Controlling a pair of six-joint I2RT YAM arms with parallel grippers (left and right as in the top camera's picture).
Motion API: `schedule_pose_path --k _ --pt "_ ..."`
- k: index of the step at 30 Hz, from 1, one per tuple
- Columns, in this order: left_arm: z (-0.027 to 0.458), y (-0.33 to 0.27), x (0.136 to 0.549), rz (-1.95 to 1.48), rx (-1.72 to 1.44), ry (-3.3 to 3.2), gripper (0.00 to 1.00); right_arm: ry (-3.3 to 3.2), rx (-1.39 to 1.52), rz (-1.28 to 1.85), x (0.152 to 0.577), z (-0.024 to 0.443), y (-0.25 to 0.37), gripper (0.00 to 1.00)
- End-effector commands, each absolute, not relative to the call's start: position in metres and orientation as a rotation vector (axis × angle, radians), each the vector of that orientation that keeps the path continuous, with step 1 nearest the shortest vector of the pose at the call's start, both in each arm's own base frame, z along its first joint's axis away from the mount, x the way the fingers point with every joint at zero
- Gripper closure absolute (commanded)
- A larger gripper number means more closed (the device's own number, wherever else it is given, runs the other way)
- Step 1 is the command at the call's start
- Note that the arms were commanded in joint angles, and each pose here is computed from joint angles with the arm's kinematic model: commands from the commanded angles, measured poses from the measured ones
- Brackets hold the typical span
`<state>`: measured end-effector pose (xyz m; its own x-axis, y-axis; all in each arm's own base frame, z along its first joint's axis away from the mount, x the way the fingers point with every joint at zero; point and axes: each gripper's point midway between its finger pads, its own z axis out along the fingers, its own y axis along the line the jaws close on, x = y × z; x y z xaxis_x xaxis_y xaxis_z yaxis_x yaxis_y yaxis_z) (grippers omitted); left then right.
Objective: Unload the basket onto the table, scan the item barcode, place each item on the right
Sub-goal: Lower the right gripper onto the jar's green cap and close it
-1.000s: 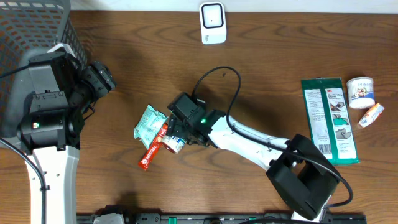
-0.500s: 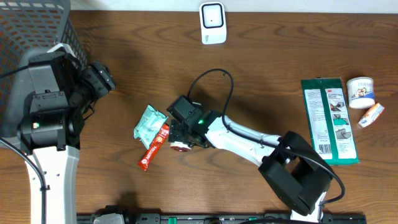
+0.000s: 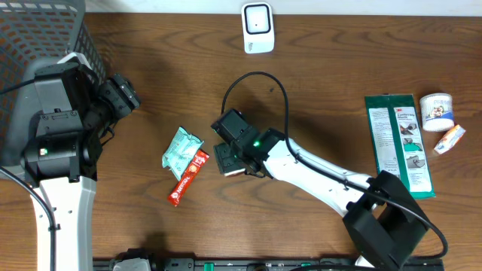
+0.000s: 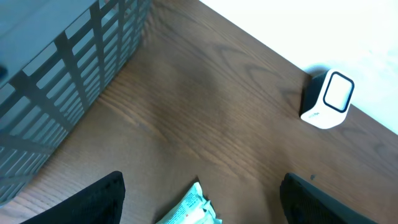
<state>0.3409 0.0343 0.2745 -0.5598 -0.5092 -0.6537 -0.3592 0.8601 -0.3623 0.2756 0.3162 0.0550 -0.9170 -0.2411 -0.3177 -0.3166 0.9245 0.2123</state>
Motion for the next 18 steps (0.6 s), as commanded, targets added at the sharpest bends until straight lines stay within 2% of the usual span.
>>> schedule_pose_path --k 1,5,7,8,10,13,18 --pt "0.275 0.038 0.341 -0.223 -0.638 2.217 0.19 2.75 -0.464 0.203 0.285 0.041 0.307 0.34" --pt "0.275 0.038 0.341 -0.222 -0.638 2.217 0.18 2.733 -0.502 0.171 0.288 0.022 0.315 0.3" --pt "0.275 0.038 0.341 -0.222 -0.638 2.217 0.19 2.748 -0.522 0.164 0.283 0.014 0.317 0.23" --pt "0.275 0.038 0.341 -0.222 -0.638 2.217 0.19 2.75 -0.533 0.158 0.282 0.012 0.317 0.11" --pt "0.275 0.038 0.341 -0.222 -0.638 2.217 0.19 2.738 -0.569 0.153 0.284 0.011 0.318 0.02" --pt "0.275 0.038 0.341 -0.223 -0.638 2.217 0.19 2.663 -0.615 0.12 0.297 0.016 0.319 0.03" --pt "0.275 0.038 0.341 -0.222 -0.638 2.217 0.19 2.575 -0.611 0.078 0.318 0.024 0.318 0.09"
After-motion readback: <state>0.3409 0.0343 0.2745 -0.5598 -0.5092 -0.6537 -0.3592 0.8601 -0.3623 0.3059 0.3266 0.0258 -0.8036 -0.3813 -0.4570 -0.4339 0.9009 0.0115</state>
